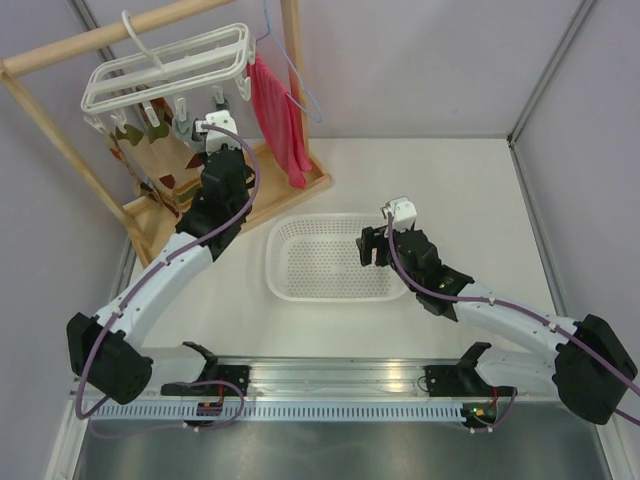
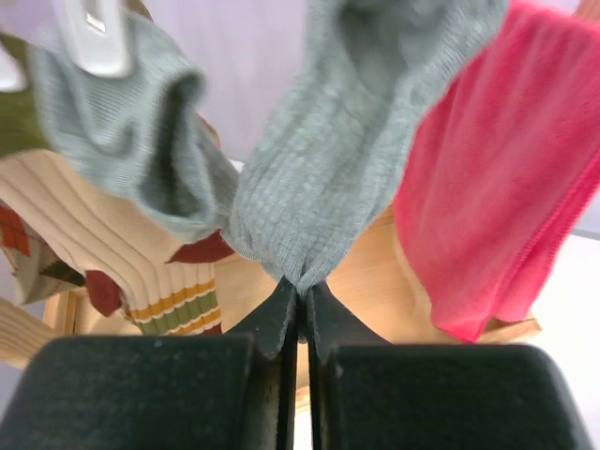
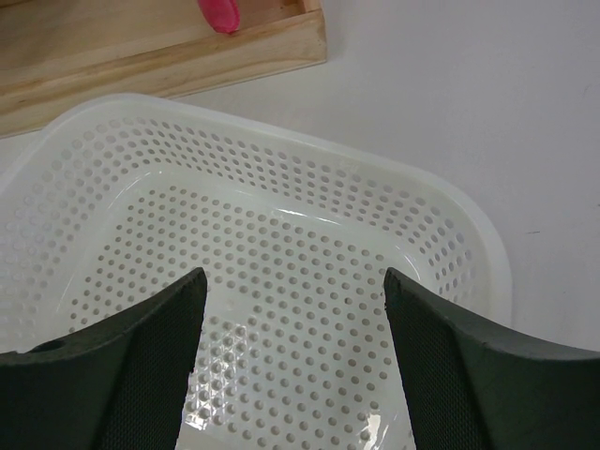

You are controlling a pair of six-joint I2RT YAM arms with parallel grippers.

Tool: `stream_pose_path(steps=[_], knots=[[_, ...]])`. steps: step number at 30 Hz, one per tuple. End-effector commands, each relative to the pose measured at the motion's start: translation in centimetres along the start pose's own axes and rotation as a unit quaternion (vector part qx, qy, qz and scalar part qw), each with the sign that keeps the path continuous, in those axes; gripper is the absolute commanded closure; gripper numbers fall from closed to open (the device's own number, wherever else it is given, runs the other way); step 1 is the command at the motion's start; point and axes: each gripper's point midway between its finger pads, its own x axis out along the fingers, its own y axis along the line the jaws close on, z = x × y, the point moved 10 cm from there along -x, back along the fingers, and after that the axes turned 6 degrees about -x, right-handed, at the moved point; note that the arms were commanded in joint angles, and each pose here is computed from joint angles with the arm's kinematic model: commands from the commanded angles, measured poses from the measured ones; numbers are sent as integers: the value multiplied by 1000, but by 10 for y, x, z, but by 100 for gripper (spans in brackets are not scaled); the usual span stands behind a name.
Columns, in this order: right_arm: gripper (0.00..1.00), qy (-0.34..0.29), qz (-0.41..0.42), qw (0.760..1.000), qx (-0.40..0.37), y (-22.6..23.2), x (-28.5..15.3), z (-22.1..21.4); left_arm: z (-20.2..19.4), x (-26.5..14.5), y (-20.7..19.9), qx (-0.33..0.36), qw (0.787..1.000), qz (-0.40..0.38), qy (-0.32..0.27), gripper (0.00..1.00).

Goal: Remove the socks clipped to the hanger

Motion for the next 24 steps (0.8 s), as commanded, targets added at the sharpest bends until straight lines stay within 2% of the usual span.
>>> stream_pose_path(steps=[1,8,15,17,18,24], knots=[[20,-18,10,1000,7,3,-3,9,30,-25,14,-29,998,-59,-16,98],[20,-39,30,999,2,8,-5,37,37,-53,33,-10,993,-115,10,98],[21,-94,82,992,1,50,-5,118,33,-63,47,2,991,-131,7,98],[21,-87,100,991,-5,69,0,128,30,-64,52,3,991,-131,7,98],[21,-113,113,987,6,77,-3,154,31,-67,54,0,991,-134,1,98],[21,-167,192,966,33,116,9,225,23,-65,67,-6,993,-114,-6,98]])
